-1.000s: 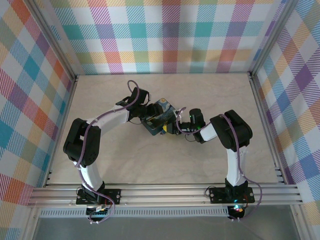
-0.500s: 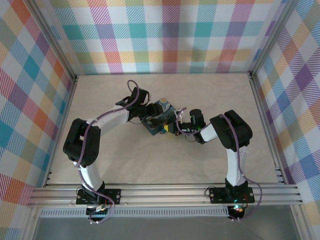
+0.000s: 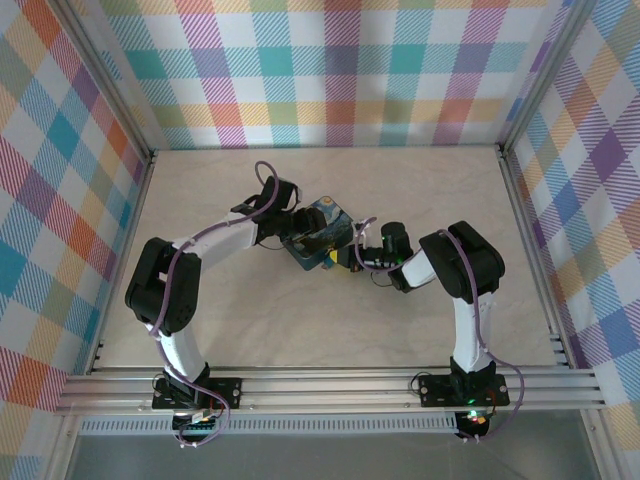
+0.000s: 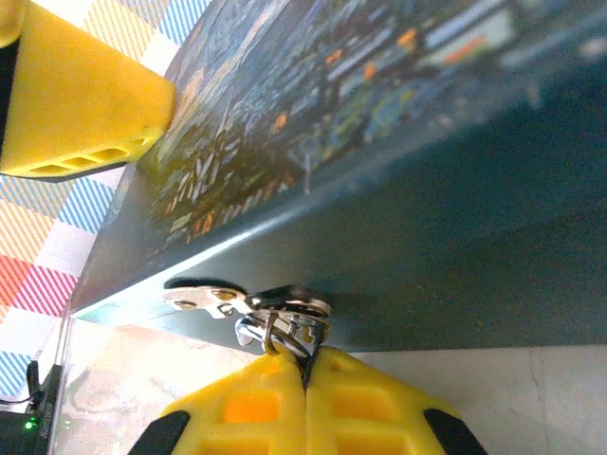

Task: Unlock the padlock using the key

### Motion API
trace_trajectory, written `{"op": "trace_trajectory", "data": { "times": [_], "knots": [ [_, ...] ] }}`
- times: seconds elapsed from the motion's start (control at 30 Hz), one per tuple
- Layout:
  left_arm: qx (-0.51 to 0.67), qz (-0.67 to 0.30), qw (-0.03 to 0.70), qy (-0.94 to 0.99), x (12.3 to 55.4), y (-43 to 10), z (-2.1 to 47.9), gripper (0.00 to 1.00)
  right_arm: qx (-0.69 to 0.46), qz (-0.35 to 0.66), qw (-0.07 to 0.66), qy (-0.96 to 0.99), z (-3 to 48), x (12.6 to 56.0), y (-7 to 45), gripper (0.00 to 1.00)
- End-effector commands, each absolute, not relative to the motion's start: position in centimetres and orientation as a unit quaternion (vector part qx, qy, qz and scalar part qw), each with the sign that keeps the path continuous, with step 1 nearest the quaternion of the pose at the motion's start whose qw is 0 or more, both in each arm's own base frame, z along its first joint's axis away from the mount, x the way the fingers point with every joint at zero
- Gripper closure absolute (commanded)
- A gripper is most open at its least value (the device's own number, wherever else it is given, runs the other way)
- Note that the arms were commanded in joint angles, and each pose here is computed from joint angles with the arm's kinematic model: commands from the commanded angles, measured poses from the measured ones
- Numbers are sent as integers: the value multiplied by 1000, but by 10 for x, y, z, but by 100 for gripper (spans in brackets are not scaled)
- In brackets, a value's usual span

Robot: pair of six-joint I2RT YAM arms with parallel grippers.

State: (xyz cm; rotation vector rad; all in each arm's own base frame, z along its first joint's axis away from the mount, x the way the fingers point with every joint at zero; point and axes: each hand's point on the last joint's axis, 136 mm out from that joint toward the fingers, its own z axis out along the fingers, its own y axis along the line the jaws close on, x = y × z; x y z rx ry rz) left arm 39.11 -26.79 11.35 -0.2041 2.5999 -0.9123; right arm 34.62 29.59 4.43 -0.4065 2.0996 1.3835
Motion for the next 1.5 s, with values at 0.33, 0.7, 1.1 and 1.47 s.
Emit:
{"op": "trace_trajectory", "data": {
  "times": [0.33, 0.7, 1.1, 1.47],
  "knots": [
    [-74, -301, 154, 938, 363, -257, 87, 40, -116, 525, 334, 775, 66, 366, 279, 100],
    [-74, -302, 155, 938, 362, -256, 88, 40, -110, 524, 341, 773, 72, 368, 276, 100],
    [-52, -327, 199, 922, 382, -264, 135, 36, -92, 498, 356, 785, 79, 358, 253, 100],
    [-51, -306, 299, 902, 379, -228, 198, 25, -81, 472, 336, 811, 100, 322, 234, 100]
  ]
}}
